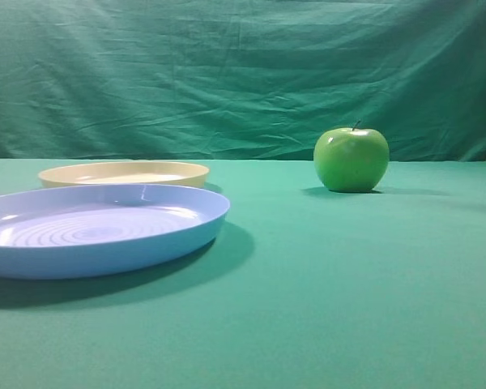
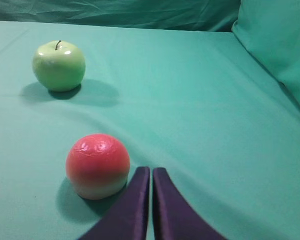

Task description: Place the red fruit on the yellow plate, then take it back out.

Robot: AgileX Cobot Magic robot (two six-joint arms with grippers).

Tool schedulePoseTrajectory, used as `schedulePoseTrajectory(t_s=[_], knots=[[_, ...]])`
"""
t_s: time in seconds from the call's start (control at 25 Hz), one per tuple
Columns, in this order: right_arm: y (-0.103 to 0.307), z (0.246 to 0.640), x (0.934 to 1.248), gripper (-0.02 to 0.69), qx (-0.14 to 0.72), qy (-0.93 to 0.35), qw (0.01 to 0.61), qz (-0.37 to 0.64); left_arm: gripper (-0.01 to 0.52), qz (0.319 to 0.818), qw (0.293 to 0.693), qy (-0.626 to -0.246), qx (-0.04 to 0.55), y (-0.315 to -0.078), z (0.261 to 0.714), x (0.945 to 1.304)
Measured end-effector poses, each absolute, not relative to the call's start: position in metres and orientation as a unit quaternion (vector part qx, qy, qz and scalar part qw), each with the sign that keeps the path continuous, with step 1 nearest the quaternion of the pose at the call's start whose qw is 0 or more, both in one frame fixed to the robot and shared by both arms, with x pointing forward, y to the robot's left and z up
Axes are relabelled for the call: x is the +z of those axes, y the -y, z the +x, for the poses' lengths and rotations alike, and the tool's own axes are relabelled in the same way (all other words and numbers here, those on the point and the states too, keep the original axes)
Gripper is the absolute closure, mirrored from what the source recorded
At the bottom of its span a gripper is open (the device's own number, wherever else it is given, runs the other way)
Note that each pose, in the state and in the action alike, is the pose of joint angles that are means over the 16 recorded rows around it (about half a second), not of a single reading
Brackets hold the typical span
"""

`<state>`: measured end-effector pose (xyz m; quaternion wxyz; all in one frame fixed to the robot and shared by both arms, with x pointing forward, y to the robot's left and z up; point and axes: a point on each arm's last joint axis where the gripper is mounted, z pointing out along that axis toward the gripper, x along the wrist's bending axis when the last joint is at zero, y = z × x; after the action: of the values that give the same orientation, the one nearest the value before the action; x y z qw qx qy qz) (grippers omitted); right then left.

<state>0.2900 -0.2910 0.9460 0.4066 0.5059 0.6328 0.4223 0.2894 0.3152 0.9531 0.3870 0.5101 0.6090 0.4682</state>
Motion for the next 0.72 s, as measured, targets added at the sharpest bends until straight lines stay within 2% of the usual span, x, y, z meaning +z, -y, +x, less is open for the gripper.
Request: schedulePoseTrajectory(t_s=[0.72], knots=[[0.2904, 0.2898, 0.9456, 0.665, 0.419, -0.642, 0.407, 0.496, 0.514, 0.510, 0.387, -0.609, 0.468, -0.3152, 0.2894, 0.9531]])
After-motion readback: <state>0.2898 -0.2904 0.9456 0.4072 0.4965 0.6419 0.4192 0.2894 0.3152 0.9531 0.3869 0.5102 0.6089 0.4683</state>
